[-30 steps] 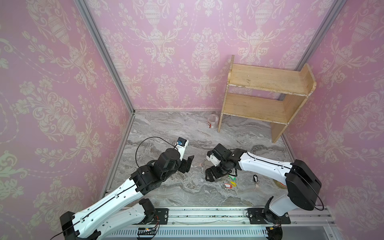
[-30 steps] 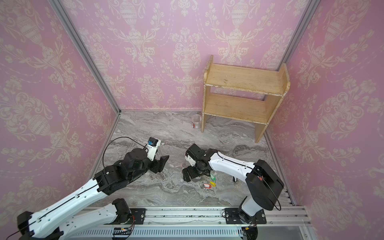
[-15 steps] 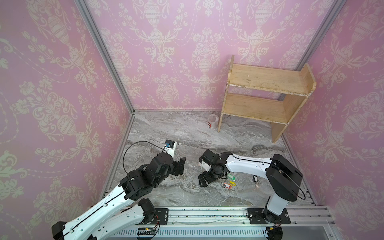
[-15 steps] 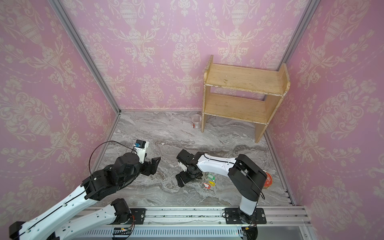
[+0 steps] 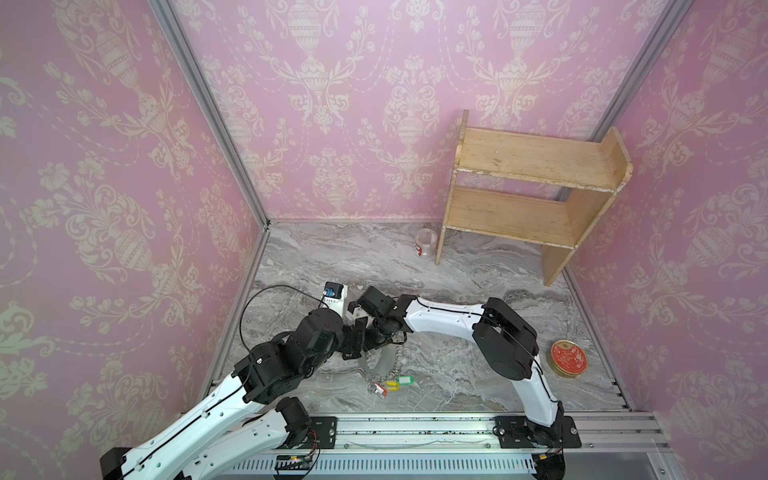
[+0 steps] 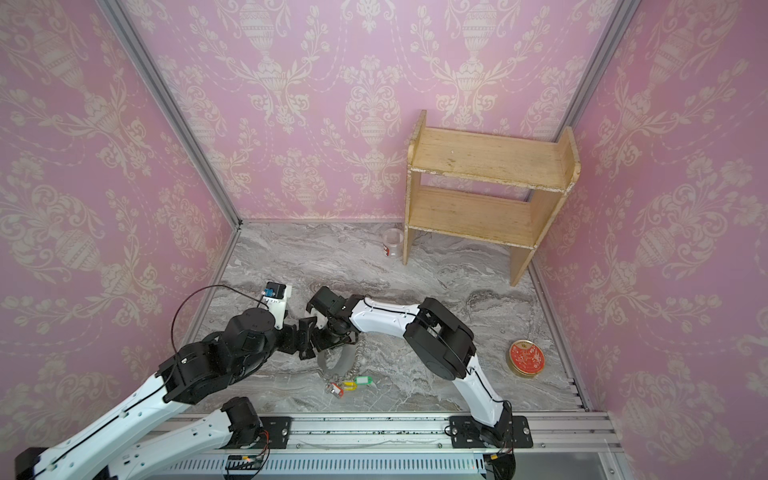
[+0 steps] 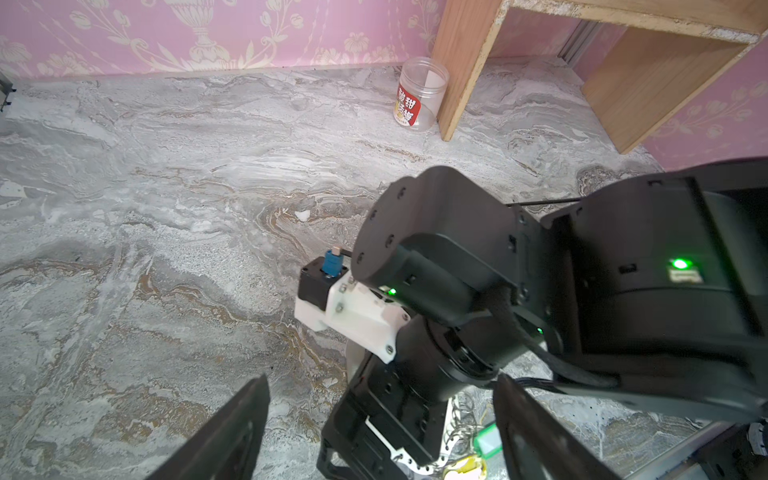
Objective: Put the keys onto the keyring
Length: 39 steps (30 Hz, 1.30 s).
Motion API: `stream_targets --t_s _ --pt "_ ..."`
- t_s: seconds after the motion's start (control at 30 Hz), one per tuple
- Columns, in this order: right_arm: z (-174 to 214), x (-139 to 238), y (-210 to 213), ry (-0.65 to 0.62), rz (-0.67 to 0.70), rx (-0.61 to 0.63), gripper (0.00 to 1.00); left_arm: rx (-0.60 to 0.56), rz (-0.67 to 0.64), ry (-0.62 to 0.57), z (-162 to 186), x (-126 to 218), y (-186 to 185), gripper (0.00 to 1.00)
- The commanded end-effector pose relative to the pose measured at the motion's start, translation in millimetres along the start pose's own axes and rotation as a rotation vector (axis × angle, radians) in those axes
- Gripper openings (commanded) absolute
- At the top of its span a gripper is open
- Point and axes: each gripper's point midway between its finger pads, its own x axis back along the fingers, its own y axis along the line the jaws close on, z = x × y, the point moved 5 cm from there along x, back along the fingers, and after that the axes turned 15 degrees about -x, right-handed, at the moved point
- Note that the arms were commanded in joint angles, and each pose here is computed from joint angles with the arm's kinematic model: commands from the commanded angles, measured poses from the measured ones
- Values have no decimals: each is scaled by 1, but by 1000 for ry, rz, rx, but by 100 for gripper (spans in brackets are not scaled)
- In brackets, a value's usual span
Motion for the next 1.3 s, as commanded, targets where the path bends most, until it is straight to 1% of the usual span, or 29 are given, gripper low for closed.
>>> stream_targets --t_s 0.0,0.1,0.2,0.27,0.33,0.43,0.47,0.53,0.57,0.67,0.8,0.97,1.1,1.27 --pt "-8 20 -14 -13 36 1 100 27 5 14 -3 5 1 87" --pt "-1 58 -23 -61 104 37 100 23 0 40 3 4 2 87" --pt "19 88 -37 -88 201 71 100 47 12 67 13 -3 -1 86" --pt "28 97 -47 -91 246 79 100 72 25 86 19 -11 -5 86" --pt "30 98 -59 -87 281 84 100 99 34 106 24 -20 -9 85" --pt "13 99 -73 -115 392 115 100 120 44 150 30 -33 -16 84" --pt "3 99 -78 -136 458 140 100 126 40 162 31 -35 -17 84" --pt "-13 91 -83 -131 529 174 100 135 37 166 31 -37 -18 83" --pt "-21 86 -84 -130 549 188 100 141 33 163 30 -37 -17 84" --pt "-33 68 -84 -113 539 201 100 158 12 150 31 -31 -12 83" --pt "-40 57 -81 -129 531 210 100 167 -17 142 35 -21 -4 83" --pt "-40 44 -66 -137 544 258 100 179 -20 142 38 -19 -2 83" --pt "-35 31 -61 -128 598 299 100 180 -18 145 39 -19 -2 83" --pt "-32 22 -82 -106 722 306 100 188 -11 143 42 -17 -1 82"
